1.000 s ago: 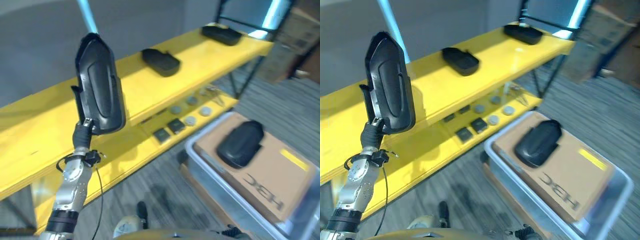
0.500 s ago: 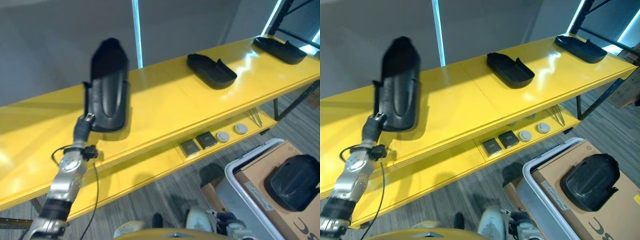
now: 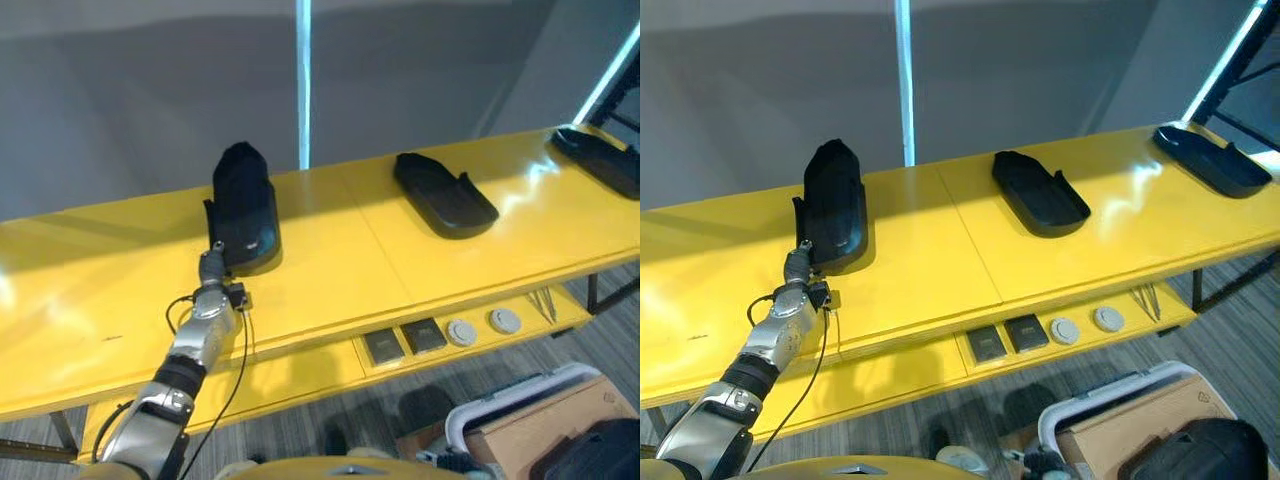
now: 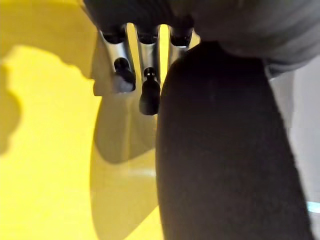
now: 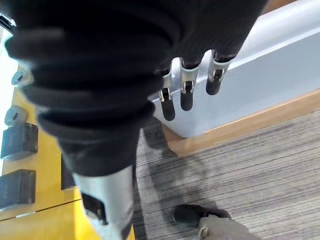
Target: Move parts from the plastic box to the shelf.
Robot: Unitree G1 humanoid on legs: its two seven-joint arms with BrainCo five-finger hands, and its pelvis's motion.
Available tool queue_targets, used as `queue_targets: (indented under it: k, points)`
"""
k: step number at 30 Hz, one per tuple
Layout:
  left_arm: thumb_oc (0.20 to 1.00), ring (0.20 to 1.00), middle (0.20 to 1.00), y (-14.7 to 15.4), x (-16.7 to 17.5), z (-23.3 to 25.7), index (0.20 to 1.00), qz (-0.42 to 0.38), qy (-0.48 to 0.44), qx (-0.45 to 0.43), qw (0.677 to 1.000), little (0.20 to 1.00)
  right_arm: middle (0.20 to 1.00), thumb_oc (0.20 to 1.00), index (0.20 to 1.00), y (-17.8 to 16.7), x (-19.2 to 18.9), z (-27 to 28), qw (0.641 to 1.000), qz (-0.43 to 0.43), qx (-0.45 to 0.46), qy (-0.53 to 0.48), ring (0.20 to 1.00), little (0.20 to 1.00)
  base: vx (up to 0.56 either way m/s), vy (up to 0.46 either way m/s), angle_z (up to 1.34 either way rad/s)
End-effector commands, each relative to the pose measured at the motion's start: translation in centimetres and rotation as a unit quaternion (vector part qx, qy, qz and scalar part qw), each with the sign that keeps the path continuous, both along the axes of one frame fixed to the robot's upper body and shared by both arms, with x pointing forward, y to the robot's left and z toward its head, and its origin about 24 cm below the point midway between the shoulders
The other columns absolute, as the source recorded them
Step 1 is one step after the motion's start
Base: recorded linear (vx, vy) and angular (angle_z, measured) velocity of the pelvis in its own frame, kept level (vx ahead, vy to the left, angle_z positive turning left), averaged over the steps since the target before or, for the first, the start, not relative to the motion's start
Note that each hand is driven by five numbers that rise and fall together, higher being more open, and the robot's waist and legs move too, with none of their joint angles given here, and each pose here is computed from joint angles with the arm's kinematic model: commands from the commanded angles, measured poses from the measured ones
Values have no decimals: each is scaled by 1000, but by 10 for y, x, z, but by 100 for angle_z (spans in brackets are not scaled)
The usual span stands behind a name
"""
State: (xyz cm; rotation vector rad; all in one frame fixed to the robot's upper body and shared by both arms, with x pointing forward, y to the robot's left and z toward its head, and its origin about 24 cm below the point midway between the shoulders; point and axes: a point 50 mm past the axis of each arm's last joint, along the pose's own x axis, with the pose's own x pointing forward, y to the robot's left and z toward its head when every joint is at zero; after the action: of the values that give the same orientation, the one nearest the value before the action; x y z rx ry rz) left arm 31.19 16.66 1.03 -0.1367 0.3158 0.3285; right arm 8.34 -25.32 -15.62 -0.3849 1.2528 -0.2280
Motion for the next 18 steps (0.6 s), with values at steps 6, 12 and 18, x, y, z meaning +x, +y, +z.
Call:
queue_targets:
  k: [6,12,18]
  points:
    - [200,200,200,-25,-11,-32,200,2,84,7,996,200,1000,1000,1000,8,-22,-7,999,17,3,36,1000,1000,42,-17,-26]
    - [200,200,200,-20,-23,-51,200,37,131,19,990,200,1000,1000,1000,10,-24,-8,998,37,-7,46,1000,1000,-18,11,-16]
    - [200,200,200,-15,-32,-63,200,58,155,16,986,200,1000,1000,1000,10,-25,-8,998,49,-7,48,1000,1000,1,0,4]
